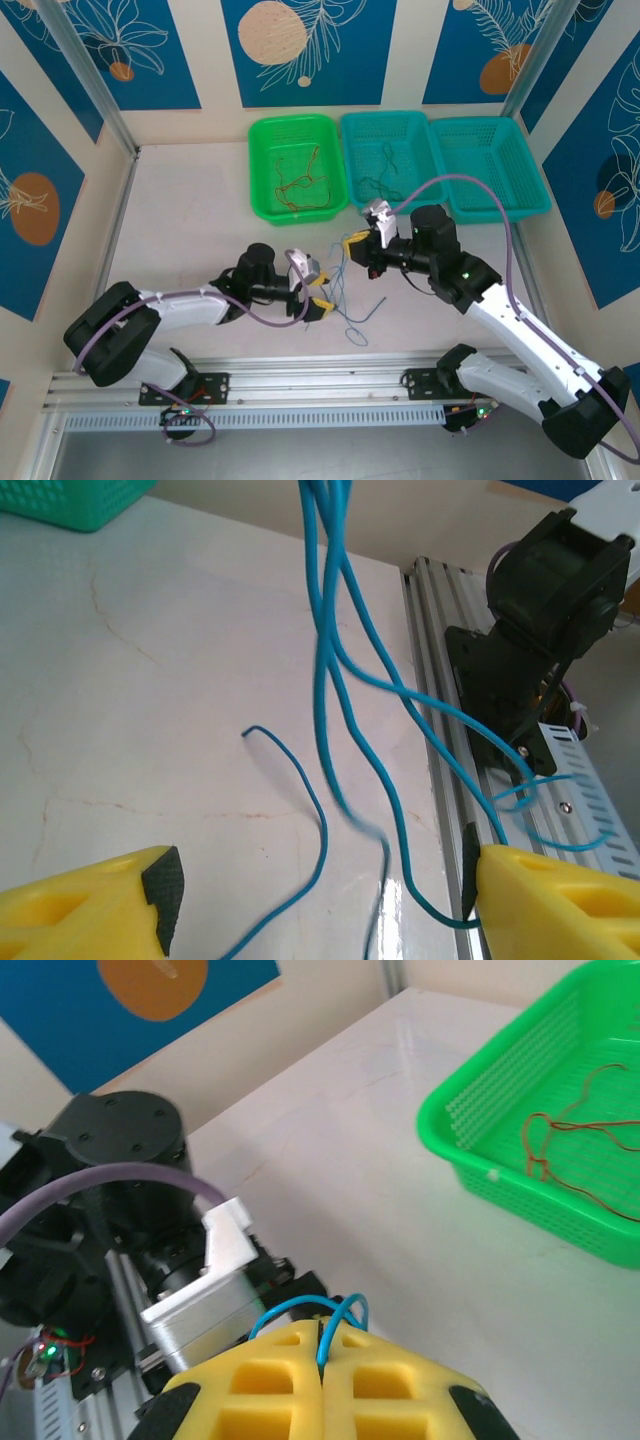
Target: Untangle the cables
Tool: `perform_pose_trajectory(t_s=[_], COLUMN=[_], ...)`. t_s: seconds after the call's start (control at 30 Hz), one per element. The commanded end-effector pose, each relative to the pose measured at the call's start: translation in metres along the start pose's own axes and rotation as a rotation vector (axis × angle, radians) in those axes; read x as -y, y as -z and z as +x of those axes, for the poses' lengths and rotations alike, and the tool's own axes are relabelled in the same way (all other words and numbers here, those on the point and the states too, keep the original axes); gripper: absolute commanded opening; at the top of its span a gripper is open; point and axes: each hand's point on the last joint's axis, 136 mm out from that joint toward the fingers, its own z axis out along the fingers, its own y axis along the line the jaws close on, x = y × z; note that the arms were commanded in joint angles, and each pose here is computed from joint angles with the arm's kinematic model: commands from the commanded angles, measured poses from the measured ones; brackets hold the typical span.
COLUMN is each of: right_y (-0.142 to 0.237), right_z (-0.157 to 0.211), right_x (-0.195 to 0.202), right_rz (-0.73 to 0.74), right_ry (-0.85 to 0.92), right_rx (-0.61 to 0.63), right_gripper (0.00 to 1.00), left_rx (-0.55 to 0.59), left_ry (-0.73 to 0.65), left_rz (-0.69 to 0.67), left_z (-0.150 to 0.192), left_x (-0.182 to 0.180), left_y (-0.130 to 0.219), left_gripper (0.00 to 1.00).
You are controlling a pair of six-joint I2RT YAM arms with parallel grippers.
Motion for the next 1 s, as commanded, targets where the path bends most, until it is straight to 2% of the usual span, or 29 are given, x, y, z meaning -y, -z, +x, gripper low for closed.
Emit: perform_pose_trajectory(t_s=[0.0, 0.23, 0.33, 0.47, 0.67, 0.87, 0.97], right_y=[0.005, 0.012, 0.017, 0.023, 0.030, 0.020, 0.014], right_z=[-0.006, -0.002, 0.001, 0.014, 0.032, 0.031, 0.032], right_x=[0.014, 0.041, 0.056, 0.083, 0.113, 0.106, 0.104], right_rz=[0.051, 0.164, 0.229, 0.336, 0.452, 0.352, 0.317], right_ry=[-0.053, -0.146, -0.197, -0.289, -0.420, -0.482, -0.519], right_rx=[0.051, 0.065, 0.067, 0.039, 0.028, 0.033, 0.014], right_gripper=[0.00, 0.00, 0.00, 0.00, 0.00, 0.00, 0.00], left_rx=[0.010, 0.011, 0.093, 0.217, 0.280, 0.361, 0.384], left_ry=[-0.012, -0.017, -0.040, -0.070, -0.003, 0.050, 0.073], left_rz=[0.019, 0.031, -0.011, -0.202, -0.543, -0.561, -0.518], left_z=[0.003, 0.003, -0.010, -0.044, -0.071, -0.083, -0.084], left_x=[0.008, 0.009, 0.008, -0.007, -0.042, -0.038, -0.034], left_y=[0.001, -0.001, 0.006, 0.032, 0.080, 0.095, 0.092], left_gripper=[0.76, 0.74, 0.77, 0.84, 0.86, 0.86, 0.81])
